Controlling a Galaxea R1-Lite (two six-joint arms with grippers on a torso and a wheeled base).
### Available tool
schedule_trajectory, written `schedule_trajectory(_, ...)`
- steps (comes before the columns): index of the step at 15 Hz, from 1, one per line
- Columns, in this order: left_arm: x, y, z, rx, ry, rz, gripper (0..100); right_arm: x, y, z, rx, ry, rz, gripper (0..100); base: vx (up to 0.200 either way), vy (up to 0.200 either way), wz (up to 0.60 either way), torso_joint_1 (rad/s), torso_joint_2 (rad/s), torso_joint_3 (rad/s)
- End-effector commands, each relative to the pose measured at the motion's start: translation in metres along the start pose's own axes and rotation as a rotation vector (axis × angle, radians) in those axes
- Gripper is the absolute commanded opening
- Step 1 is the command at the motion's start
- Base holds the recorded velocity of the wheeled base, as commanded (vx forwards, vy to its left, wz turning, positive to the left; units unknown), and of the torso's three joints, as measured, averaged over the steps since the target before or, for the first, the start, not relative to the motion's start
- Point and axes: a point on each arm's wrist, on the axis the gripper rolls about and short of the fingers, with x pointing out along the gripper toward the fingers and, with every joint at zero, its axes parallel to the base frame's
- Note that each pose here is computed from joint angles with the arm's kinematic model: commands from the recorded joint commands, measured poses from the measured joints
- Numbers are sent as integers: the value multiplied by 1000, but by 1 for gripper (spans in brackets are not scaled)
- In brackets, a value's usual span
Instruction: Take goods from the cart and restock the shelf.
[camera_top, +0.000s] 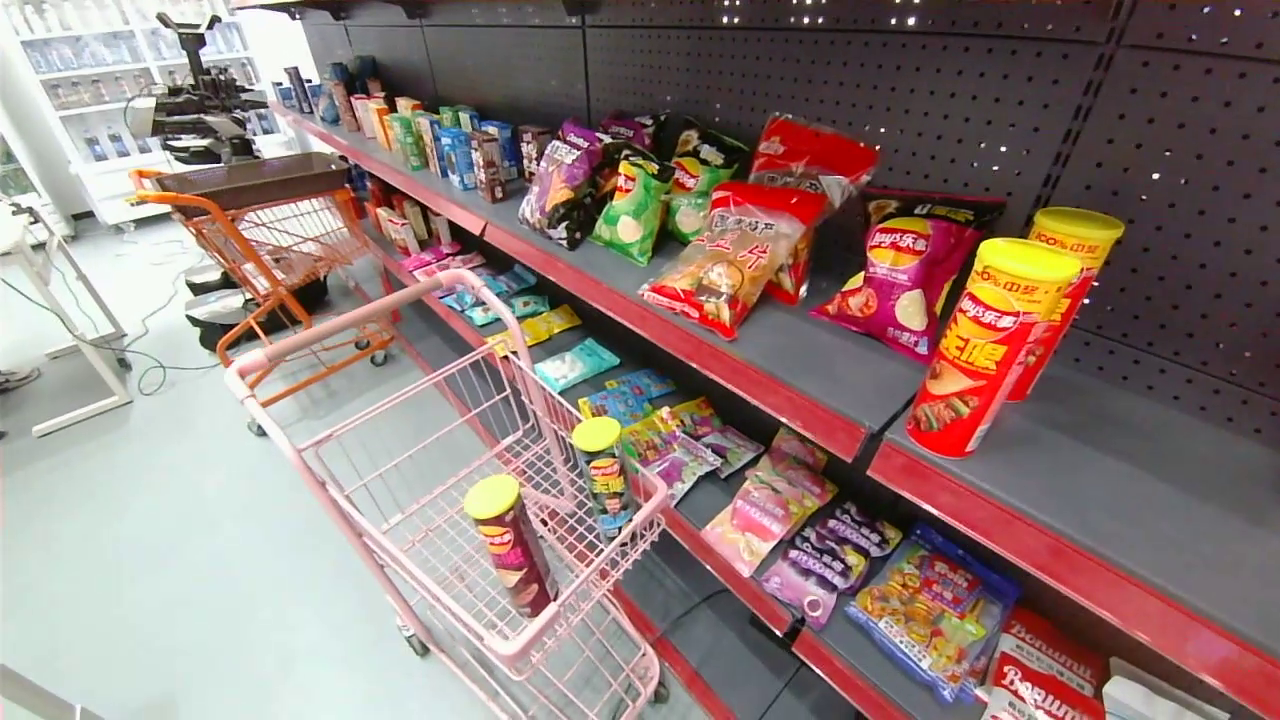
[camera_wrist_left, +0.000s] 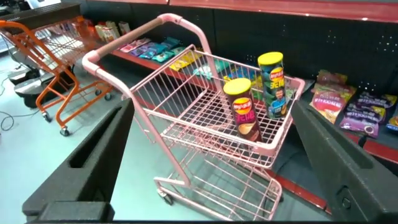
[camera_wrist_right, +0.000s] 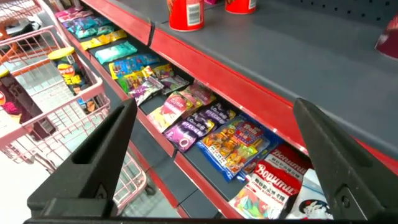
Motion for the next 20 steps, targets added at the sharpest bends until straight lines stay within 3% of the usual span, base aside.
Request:
schedule_trajectory(1,0,0,0,0,1,-1,100,0,0,0,0,1,0,100,0,0,0,-139,349,203)
schedule_trajectory(18,0,0,0,15,1,-1,100,0,0,0,0,1,0,100,0,0,0,-165,435,267)
schedule_trajectory(19,0,0,1,15,1,2,100,0,0,0,0,1,0,100,0,0,0,-159,505,334)
schedule_trajectory(20,0,3,19,5,-9,8,100,0,0,0,1,1,0,100,0,0,0,-95,290,188)
